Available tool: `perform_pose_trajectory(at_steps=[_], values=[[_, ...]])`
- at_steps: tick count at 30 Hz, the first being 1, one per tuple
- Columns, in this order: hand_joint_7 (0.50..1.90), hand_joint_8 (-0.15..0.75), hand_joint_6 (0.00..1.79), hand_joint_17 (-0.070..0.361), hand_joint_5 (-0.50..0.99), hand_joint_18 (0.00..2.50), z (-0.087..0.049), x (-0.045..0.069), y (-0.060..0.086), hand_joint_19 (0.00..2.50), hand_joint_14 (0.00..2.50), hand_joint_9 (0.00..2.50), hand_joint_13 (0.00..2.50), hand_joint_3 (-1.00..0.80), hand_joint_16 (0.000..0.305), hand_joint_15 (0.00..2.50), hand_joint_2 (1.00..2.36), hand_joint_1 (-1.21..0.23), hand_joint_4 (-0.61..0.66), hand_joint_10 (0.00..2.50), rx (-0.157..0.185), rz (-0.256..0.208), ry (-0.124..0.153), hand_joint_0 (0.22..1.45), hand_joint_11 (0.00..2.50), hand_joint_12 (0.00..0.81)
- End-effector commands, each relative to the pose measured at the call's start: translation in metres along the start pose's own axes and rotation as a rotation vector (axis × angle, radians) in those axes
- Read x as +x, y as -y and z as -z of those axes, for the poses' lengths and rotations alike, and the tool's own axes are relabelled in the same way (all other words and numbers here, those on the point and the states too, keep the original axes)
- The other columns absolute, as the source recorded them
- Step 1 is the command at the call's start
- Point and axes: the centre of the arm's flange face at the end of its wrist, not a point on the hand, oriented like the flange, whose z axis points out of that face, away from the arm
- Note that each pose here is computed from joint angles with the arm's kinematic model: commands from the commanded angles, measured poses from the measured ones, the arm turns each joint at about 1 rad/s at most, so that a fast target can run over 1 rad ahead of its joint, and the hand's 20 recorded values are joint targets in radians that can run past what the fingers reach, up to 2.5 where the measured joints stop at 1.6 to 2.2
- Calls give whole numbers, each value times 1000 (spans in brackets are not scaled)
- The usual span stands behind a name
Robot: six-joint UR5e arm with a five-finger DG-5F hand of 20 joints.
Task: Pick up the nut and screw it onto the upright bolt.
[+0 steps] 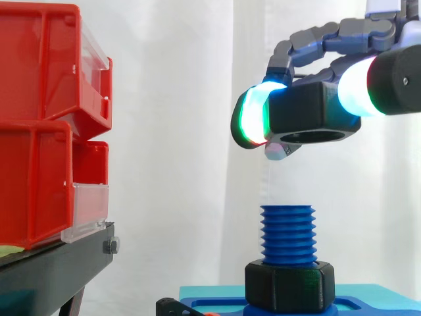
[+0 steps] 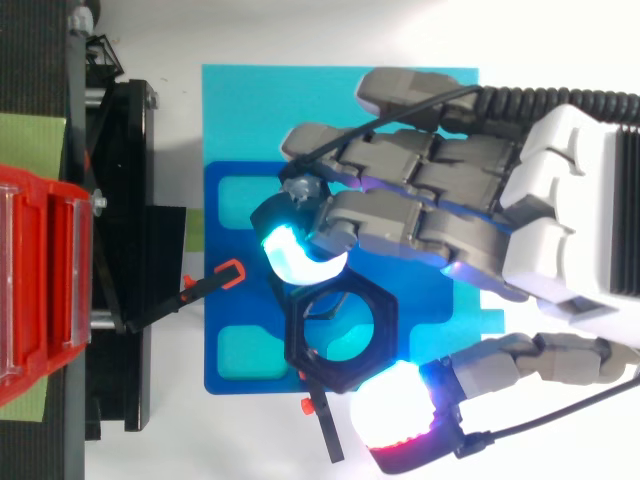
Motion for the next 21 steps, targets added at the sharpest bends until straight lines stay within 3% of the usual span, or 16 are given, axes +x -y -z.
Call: perform_pose_trajectory(at_steps=[1,8,9,16,21], values=[[1166,263,501,56,-165,466,-3,-1,7,0,0,539,661,-500,25,0,1000,-606,273,0,-16,-1,7,501,0,245],[1166,264,501,56,-163,464,-6,4,15,0,0,549,661,-500,25,0,1000,-605,273,0,-25,4,3,501,0,245],[1167,264,501,56,-163,464,-7,11,20,0,0,548,662,-500,25,0,1000,-605,274,0,-18,7,-4,501,0,244],[1162,266,501,56,-161,465,-11,17,31,0,0,560,660,-500,25,0,1000,-605,270,0,-28,11,-12,500,0,244],[1163,265,501,56,-161,467,-12,15,36,0,0,566,660,-500,25,0,1000,-603,263,0,-30,11,-3,501,0,244]])
